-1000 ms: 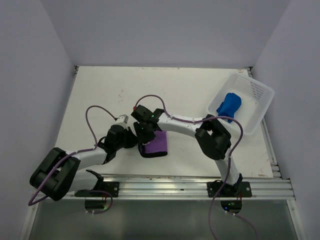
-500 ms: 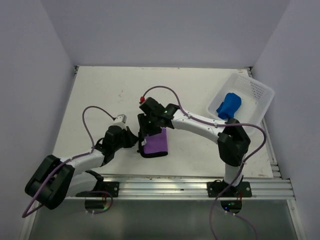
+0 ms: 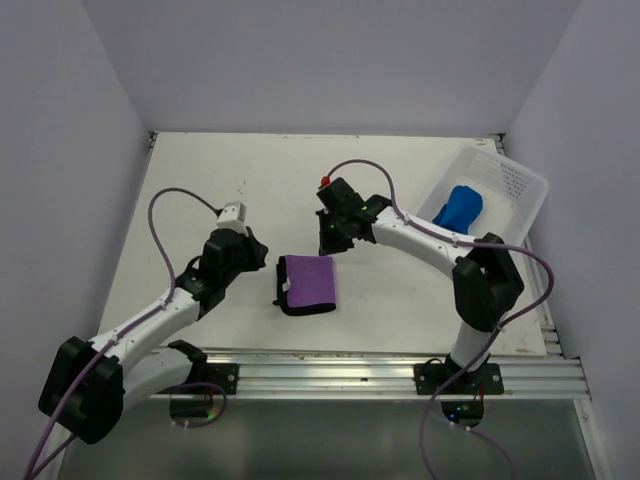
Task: Roll the towels
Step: Fold the towel
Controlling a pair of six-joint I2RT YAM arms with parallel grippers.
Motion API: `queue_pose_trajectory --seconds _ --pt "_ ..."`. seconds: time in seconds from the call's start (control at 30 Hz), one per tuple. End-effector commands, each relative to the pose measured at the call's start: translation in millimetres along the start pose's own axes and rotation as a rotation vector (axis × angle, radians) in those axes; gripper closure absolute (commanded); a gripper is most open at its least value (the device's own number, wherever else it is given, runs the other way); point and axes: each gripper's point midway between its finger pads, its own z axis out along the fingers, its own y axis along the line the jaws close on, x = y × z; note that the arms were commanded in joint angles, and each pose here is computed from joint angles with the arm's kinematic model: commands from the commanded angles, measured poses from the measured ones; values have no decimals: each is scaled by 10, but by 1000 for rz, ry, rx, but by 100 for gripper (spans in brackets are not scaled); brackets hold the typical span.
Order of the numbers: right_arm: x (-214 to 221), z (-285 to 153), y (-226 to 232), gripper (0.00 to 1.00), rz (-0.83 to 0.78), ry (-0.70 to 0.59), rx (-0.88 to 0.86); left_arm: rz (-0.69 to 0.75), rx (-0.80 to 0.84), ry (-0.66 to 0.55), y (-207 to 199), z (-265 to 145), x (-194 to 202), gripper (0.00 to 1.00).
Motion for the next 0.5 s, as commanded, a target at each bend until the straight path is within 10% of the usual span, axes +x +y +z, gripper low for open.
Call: queue_pose_trajectory --seconds 0.0,0.47 --pt "-48 118 -73 99 -33 -17 31 46 -11 -82 -95 -67 -411 100" --pt "295 741 -328 100 -37 83 82 -9 292 -6 -776 109 -313 100"
